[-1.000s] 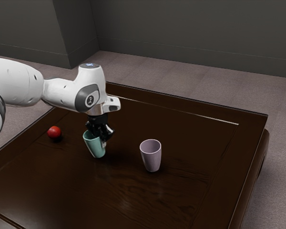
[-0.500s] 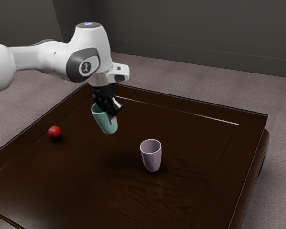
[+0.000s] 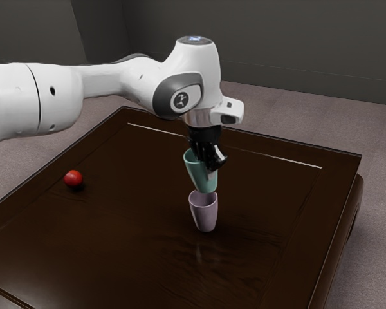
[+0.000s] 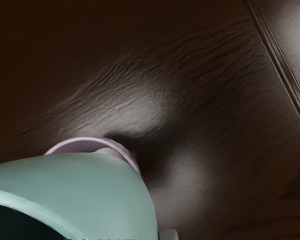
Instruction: Place the left cup onto the right cup
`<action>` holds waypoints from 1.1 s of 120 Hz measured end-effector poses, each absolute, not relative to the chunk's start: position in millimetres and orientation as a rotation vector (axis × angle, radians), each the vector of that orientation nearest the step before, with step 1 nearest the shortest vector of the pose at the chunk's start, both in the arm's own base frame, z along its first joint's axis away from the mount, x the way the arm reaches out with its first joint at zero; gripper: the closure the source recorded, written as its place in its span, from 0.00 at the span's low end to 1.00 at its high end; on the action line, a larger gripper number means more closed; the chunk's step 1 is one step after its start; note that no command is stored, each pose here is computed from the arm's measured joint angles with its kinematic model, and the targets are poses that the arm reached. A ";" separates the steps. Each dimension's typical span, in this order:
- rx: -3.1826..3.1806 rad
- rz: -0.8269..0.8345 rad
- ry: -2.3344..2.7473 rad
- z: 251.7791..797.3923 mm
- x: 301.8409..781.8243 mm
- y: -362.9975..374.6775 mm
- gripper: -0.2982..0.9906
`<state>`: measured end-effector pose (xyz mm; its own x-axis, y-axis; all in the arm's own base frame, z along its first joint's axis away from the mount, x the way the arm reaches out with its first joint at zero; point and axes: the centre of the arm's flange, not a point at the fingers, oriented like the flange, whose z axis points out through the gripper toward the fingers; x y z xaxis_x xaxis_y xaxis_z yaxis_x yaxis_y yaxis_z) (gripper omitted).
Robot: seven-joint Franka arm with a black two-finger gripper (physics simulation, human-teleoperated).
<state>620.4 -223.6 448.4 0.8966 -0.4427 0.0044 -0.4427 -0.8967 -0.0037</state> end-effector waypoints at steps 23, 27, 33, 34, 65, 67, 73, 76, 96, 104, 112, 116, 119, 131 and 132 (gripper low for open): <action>-3.036 0.051 0.702 424.4 624.1 -218.3 0.84; -3.031 0.059 0.700 420.3 625.0 -217.3 0.84; -3.025 0.073 0.698 413.6 626.3 -216.7 0.84; -3.025 0.076 0.698 412.2 626.5 -216.7 0.84; -2.993 0.111 0.696 384.6 633.7 -216.3 0.84; -2.992 0.115 0.696 381.9 634.2 -216.4 0.84; -2.994 0.116 0.693 374.8 635.8 -217.1 0.84; -2.995 0.115 0.691 371.7 636.7 -217.5 0.84; -3.017 0.068 0.681 372.3 639.9 -219.8 0.59; -3.023 0.030 0.677 386.3 638.5 -219.7 0.49; -3.027 -0.021 0.675 410.3 633.5 -218.4 0.42; -3.027 -0.043 0.673 424.9 629.3 -217.2 0.39; -3.027 -0.058 0.673 436.7 626.0 -216.2 0.38; -3.026 -0.120 0.661 493.4 609.1 -208.1 0.32; -3.026 -0.124 0.659 497.7 608.0 -207.1 0.32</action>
